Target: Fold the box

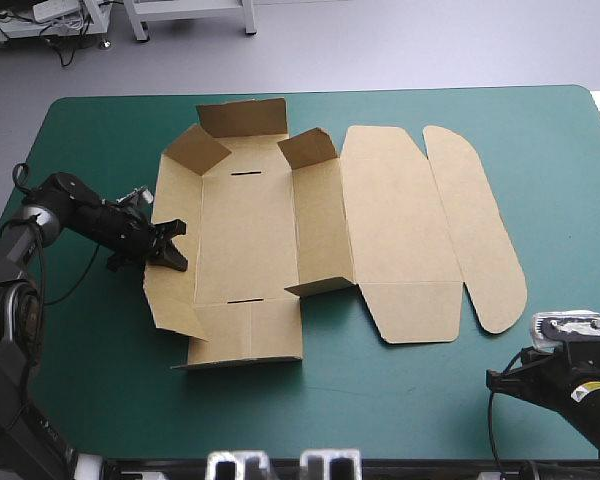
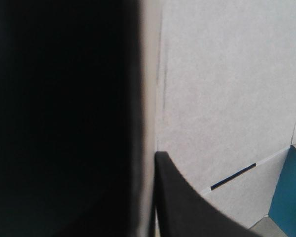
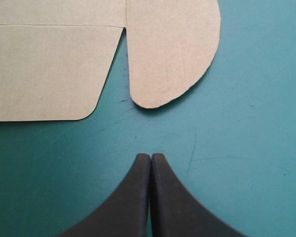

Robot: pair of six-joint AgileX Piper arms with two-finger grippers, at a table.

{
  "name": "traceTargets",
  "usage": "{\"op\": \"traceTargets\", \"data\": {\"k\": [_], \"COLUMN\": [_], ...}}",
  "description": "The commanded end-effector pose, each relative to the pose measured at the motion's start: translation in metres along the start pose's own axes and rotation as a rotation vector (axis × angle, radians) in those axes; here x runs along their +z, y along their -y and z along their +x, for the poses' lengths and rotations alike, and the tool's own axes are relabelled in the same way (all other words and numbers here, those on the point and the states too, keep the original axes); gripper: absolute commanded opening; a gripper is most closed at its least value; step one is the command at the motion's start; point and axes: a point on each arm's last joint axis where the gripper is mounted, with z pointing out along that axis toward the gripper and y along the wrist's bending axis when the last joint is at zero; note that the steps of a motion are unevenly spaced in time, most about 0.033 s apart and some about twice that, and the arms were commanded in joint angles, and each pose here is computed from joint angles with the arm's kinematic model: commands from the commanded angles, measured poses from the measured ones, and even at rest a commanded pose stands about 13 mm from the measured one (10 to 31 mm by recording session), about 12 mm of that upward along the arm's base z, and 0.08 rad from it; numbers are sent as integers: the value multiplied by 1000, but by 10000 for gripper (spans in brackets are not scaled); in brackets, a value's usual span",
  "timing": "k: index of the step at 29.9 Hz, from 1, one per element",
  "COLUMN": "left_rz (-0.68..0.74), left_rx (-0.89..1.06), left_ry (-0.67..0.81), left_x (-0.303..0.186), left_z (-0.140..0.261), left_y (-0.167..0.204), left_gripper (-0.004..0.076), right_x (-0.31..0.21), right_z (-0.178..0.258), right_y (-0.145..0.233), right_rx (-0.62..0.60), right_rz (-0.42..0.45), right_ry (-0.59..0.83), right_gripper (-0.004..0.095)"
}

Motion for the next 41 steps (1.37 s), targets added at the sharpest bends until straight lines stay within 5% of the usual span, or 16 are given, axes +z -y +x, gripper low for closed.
{"op": "traceTargets", "data": {"k": [1,9,19,24,35,41], "left_rz": [-54,-149,-572,-743,-768,-756], "left_rx": [69,339,855,1054,1590,1751], "left_ry": [-14,106,99,261,642,691], "left_x": [-26,-62,-64,-70,-51,-29], "left_z": [3,-3,1,-2,20,55], "left_y": [14,63,145,189,289,329], "left_gripper": [-10,-10,-10,-10,-10,-10], "right_x": [-4,-4,-4,-4,-4,-19], "right_z": [-10,-10,-9,-9,-10,-24], "right_y": [0,0,-3,-3,-2,-3], "right_rx": [2,5,-16,-16,-19,-16], "right_rz": [0,-6,-28,-28,-25,-18], "right_ry": [68,56,55,55,60,123], "right_gripper": [-15,-15,-15,-15,-15,-15]}}
